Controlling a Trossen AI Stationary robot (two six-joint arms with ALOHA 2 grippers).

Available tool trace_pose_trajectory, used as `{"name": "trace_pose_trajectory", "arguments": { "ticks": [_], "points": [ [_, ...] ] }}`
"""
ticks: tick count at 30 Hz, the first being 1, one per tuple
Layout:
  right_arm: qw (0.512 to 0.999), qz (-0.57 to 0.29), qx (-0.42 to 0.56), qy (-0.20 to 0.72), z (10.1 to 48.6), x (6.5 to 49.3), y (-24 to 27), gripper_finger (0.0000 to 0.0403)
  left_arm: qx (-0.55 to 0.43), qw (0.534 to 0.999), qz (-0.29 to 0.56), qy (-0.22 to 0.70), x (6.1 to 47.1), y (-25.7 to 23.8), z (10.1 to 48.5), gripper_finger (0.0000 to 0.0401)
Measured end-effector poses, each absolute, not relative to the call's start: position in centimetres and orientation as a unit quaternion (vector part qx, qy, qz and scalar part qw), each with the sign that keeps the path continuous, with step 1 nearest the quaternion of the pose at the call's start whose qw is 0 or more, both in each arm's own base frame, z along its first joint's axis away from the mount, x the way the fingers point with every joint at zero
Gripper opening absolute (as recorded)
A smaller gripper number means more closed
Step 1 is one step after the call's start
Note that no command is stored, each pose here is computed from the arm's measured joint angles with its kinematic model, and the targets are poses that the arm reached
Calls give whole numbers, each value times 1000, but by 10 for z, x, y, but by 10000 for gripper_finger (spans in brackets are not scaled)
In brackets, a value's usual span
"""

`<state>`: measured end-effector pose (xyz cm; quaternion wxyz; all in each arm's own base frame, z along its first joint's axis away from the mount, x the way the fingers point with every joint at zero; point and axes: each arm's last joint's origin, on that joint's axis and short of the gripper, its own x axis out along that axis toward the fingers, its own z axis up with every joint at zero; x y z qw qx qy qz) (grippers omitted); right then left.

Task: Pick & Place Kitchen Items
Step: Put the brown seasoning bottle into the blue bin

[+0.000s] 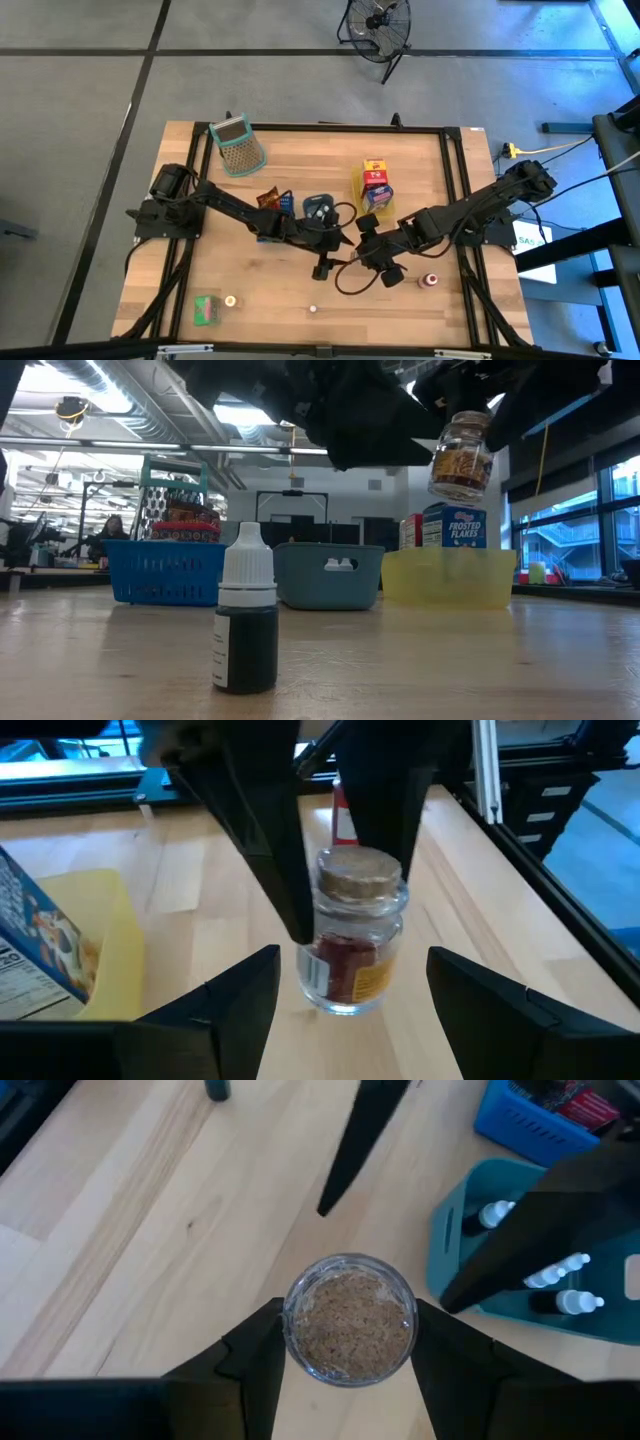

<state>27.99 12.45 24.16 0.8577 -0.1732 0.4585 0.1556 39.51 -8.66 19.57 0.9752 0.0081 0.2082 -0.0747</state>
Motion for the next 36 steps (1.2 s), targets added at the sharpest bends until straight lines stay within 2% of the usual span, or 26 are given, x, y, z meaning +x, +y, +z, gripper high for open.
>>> {"name": "trace_pose_trajectory", "arguments": {
  "ticks": [13,20,36],
  "points": [
    [858,158,-180,455,244,281,124,186,-2,976,-45,213,395,-85,195,249],
    [861,157,-201,440,263,285,125,186,-9,975,-46,217,394,-85,194,249],
    [867,155,-210,425,266,291,118,187,10,981,-47,190,397,-83,199,248]
  ]
}}
